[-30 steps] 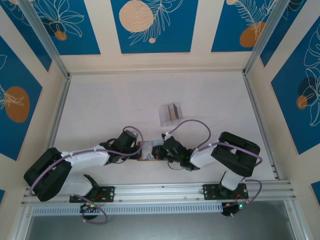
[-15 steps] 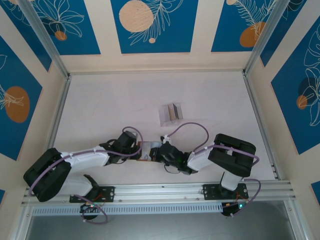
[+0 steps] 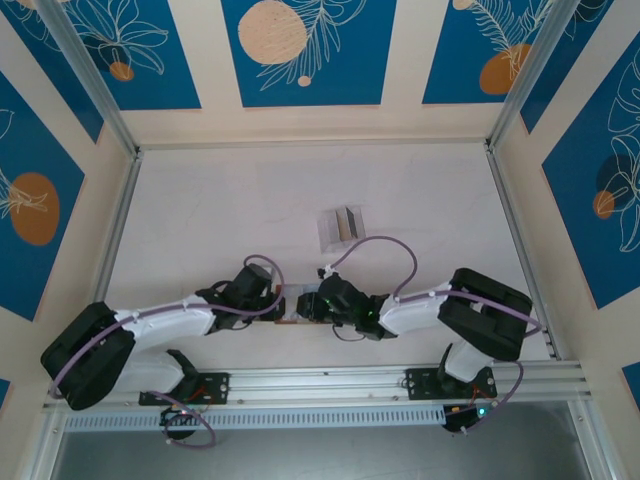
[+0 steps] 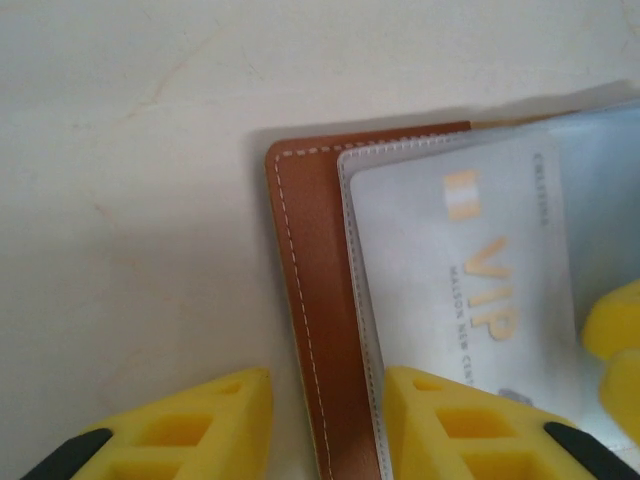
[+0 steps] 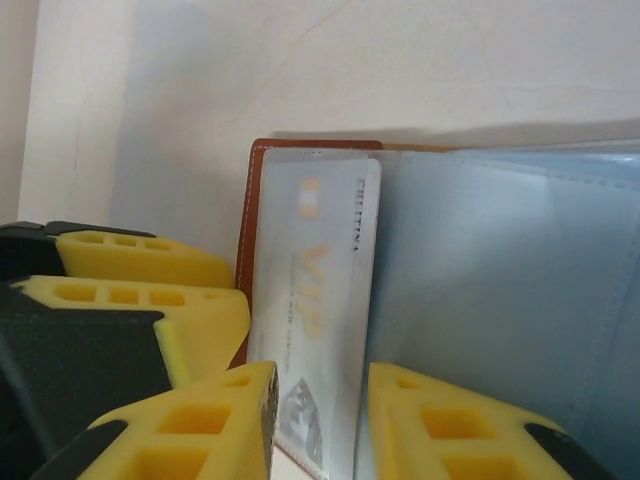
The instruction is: Put the credit cards into the card holder
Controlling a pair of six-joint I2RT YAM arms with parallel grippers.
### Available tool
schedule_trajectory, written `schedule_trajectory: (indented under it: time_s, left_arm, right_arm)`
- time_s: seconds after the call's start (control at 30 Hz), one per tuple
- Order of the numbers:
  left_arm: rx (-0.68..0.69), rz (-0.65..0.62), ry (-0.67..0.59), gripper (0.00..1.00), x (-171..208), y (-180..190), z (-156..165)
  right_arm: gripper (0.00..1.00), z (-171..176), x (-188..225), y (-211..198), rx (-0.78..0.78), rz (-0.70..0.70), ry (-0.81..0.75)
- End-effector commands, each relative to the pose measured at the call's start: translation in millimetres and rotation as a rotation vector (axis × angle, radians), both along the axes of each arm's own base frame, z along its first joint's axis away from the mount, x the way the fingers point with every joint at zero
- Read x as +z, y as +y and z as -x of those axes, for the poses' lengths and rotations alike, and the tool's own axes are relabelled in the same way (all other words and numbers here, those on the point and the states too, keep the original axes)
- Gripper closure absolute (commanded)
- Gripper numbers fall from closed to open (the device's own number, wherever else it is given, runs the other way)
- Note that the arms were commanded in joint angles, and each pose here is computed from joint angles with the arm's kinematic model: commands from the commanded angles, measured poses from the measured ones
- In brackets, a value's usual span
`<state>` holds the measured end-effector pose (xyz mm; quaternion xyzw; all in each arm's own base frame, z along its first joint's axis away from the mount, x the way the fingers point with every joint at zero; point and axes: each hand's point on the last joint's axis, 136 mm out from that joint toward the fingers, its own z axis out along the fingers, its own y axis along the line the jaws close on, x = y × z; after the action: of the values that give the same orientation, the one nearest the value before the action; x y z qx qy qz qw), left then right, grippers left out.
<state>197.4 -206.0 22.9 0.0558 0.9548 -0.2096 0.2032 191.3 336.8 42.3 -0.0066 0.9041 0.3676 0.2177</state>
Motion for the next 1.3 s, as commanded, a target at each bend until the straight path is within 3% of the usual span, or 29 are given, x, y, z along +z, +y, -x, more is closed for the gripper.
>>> schedule_trajectory:
  time_s: [0.0,0.27,0.47,0.57,0.9,1.27]
  left_arm:
    - [-0.029,0.018,0.052,0.63,1.9,0.1,16.5]
    - [-0.023,0.034,0.018,0.67,19.6,4.0,14.3]
    - [-0.048,0.027,0.023,0.75,16.3,-0.1,13.1]
    - [-0.056,0.018,0.027,0.76,12.6,-1.9,11.7]
    - [-0.046,-0.022,0.043,0.78,-5.0,3.6,12.1]
    - [-0.039,-0.040,0.054,0.78,-14.1,11.4,18.3]
  right_arm:
    - [0.66,8.3,9.8,-5.9,0.097,0.062,0.029]
    - [0.69,-0.3,30.1,-15.8,0.132,0.094,0.031]
    - [0.93,0.4,28.5,-3.7,0.180,0.136,0.059]
    - [0.97,-0.4,21.4,1.1,0.187,0.187,0.076]
    - [1.00,-0.4,-9.1,-9.7,0.139,0.384,0.115]
    - [1.00,0.5,-21.3,-11.6,0.134,0.449,0.140]
